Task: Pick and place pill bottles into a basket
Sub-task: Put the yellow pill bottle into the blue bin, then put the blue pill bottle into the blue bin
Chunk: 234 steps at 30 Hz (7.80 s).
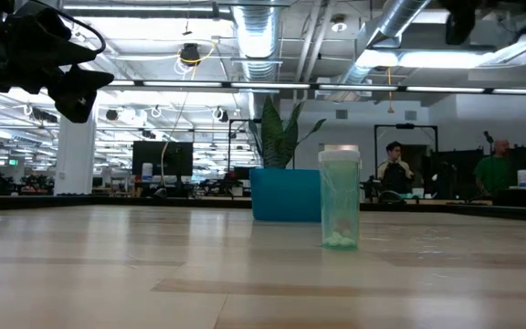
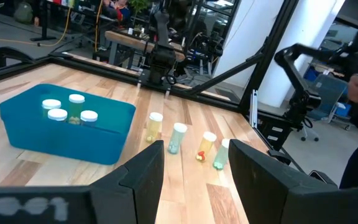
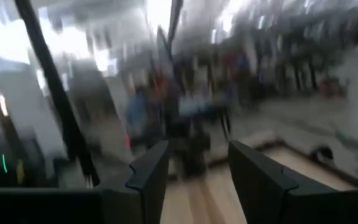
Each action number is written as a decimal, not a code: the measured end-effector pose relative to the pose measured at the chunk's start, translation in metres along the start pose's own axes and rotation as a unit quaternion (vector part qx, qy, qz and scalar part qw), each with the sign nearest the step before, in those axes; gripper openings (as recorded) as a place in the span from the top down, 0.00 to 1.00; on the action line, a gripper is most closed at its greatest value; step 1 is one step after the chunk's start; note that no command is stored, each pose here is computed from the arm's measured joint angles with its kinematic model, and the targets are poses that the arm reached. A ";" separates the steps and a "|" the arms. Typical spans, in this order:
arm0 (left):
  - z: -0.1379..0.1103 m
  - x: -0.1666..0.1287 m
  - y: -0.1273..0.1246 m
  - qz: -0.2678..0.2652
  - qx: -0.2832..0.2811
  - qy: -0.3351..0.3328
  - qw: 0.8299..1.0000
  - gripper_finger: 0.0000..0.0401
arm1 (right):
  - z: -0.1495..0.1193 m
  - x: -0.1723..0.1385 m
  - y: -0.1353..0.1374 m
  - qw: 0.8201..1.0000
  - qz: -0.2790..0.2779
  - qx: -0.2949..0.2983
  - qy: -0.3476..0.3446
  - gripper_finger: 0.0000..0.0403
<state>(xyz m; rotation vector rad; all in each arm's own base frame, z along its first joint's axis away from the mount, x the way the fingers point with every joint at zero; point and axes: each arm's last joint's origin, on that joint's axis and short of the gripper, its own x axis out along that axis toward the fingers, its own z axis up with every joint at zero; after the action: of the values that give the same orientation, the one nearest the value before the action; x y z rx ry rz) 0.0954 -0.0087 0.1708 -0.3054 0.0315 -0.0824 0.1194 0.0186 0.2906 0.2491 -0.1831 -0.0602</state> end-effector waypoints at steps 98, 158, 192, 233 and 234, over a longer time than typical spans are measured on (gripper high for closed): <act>-0.001 0.001 0.000 0.003 0.000 0.009 1.000 0.58 | -0.159 0.165 -0.018 0.815 -0.083 -0.021 0.574 0.59; -0.001 0.001 0.000 0.003 0.000 0.009 1.000 0.58 | -0.091 0.204 -0.092 0.836 -0.118 -0.067 0.531 0.70; -0.001 0.001 0.000 0.003 0.000 0.009 1.000 0.58 | -0.118 0.209 -0.100 0.820 -0.112 -0.070 0.557 0.65; -0.001 0.001 0.000 0.003 0.000 0.009 1.000 0.58 | -0.043 0.198 0.041 0.807 0.035 -0.105 0.580 0.55; -0.001 0.001 0.000 0.003 0.000 0.009 1.000 0.58 | -0.049 0.198 0.046 0.806 0.038 -0.100 0.582 0.55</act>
<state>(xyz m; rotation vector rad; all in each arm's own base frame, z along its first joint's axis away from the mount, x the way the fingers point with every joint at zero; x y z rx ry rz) 0.0967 -0.0088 0.1693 -0.3044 0.0500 -0.0794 0.3246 0.0587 0.2899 0.0313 1.0480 0.1593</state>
